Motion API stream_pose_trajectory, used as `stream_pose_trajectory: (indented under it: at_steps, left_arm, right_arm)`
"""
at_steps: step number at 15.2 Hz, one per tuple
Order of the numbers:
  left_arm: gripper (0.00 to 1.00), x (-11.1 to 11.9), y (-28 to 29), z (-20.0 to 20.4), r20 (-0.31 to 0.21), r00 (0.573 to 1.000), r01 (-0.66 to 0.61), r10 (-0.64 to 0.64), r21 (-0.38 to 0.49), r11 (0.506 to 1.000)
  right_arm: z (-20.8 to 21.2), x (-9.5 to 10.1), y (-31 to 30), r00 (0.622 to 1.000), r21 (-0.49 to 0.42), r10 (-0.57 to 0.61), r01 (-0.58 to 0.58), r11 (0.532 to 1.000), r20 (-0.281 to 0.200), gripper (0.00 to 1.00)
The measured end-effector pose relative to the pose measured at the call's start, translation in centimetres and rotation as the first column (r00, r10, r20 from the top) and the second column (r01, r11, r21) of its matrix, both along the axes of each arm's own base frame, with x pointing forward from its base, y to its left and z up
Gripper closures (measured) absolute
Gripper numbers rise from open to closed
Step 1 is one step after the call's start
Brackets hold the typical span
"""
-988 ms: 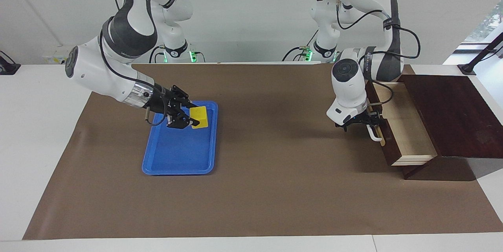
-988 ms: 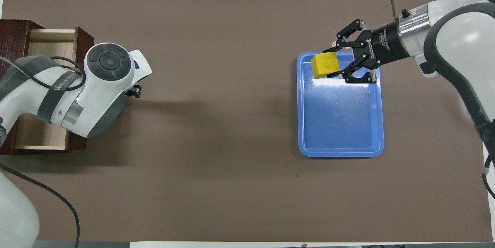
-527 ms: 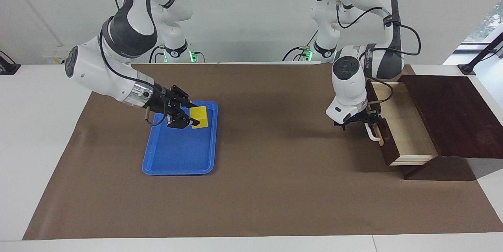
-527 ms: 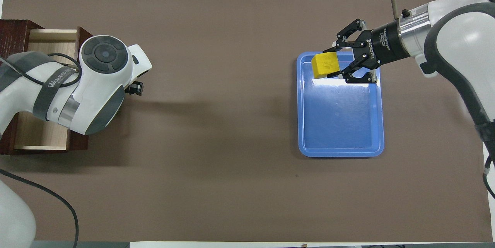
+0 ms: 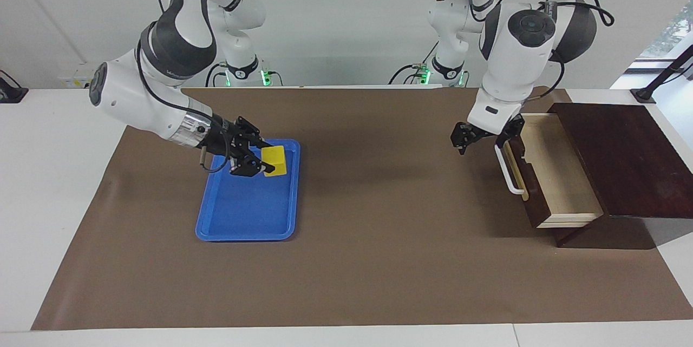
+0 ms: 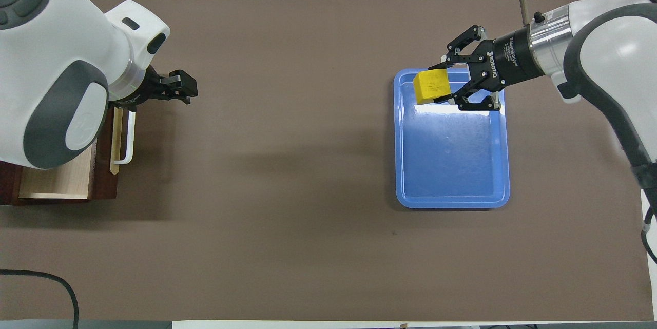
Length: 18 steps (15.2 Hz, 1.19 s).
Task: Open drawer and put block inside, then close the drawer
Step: 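Carry the cube toward the left gripper while the left gripper approaches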
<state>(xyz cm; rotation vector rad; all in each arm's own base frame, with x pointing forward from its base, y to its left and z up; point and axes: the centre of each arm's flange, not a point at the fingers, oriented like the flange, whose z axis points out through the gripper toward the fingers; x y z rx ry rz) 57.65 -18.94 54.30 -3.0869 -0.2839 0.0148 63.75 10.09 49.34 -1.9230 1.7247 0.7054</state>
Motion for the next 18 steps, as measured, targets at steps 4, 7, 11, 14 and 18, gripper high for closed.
stream_pose_trajectory:
  at_steps: [4,7,11,14,18]
  left_arm:
    - [0.00,-3.0,-5.6,1.0,-0.036,0.924,-0.382,0.380,-0.043,0.923]
    - [0.00,-5.0,-10.1,1.2,-0.045,0.770,-0.639,0.637,-0.046,0.768]
    - [0.00,-4.7,-11.2,1.9,-0.070,0.408,-0.911,0.910,-0.099,0.401]
    - [0.00,-4.3,-11.2,2.2,-0.085,0.247,-0.965,0.965,-0.112,0.237]
    - [0.00,-4.1,-11.1,1.9,-0.089,0.170,-0.982,0.981,-0.102,0.161]
  right_arm:
    - [0.6,-0.2,5.0,0.999,-0.011,-0.052,0.051,0.999,-0.016,0.45]
    - [1.3,-1.0,11.4,0.996,-0.013,-0.090,0.090,0.996,0.007,0.45]
    - [2.4,-2.7,18.4,0.989,0.011,-0.144,0.143,0.990,0.037,0.45]
    - [2.6,-3.2,21.0,0.981,0.038,-0.187,0.185,0.982,0.054,0.45]
    - [1.6,-4.4,24.1,0.987,0.043,-0.153,0.151,0.988,0.039,0.45]
